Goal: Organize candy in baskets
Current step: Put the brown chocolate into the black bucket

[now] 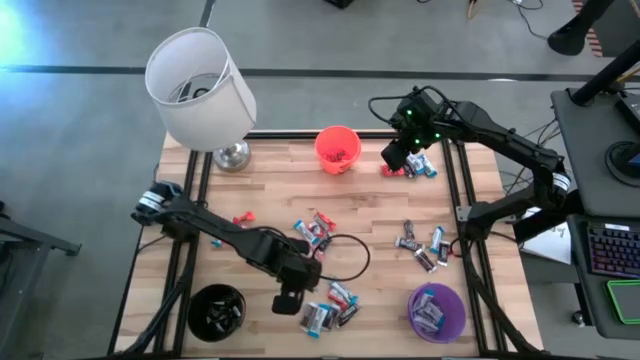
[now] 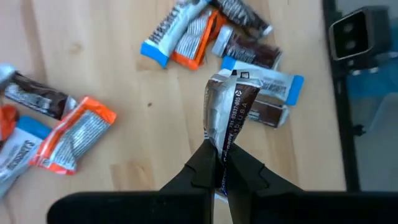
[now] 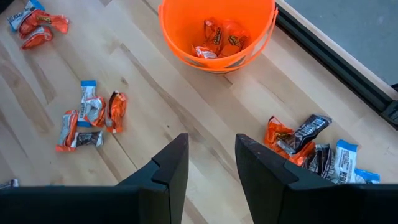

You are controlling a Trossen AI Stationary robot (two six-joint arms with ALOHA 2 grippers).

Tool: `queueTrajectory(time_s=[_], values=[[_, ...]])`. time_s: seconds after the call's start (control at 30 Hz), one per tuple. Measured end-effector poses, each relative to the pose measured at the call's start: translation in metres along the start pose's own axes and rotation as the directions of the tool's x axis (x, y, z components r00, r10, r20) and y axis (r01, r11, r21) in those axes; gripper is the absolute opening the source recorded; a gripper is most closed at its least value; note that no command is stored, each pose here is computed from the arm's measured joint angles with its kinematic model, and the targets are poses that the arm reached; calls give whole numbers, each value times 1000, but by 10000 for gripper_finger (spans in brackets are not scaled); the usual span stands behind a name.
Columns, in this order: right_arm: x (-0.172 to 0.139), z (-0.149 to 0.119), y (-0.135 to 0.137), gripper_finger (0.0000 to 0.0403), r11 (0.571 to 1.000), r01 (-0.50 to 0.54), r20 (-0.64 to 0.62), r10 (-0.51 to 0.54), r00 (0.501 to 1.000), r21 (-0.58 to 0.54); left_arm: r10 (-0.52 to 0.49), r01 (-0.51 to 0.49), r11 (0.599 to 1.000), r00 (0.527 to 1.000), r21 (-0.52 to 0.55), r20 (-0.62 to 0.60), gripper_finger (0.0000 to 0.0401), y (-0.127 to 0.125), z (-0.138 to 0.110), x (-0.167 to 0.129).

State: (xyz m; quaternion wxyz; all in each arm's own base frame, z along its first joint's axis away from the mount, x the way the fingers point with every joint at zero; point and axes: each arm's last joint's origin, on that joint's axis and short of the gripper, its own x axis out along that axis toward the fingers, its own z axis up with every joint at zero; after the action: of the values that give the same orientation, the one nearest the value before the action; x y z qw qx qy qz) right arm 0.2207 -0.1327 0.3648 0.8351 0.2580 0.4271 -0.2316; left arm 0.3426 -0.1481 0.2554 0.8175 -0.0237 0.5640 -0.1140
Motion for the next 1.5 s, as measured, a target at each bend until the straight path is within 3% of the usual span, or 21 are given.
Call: queueTrajectory(time_s=[0.5,0.8,1.17,1.5], values=[[0,0,0,123,1000,0,-2,0,1000,5,29,-34,998,995,-55,-93,2,-20,-38,-60],[0,-3,-1,123,1000,7,-26,-6,1000,16,77,-92,995,961,-45,-264,2,-46,-71,-69],[0,-3,-1,123,1000,7,-26,-6,1000,24,105,-135,989,931,-63,-349,2,-77,-98,-73],[0,-3,-1,123,999,7,-27,-6,1000,42,86,-177,959,924,-219,-372,1,-110,-128,-83]])
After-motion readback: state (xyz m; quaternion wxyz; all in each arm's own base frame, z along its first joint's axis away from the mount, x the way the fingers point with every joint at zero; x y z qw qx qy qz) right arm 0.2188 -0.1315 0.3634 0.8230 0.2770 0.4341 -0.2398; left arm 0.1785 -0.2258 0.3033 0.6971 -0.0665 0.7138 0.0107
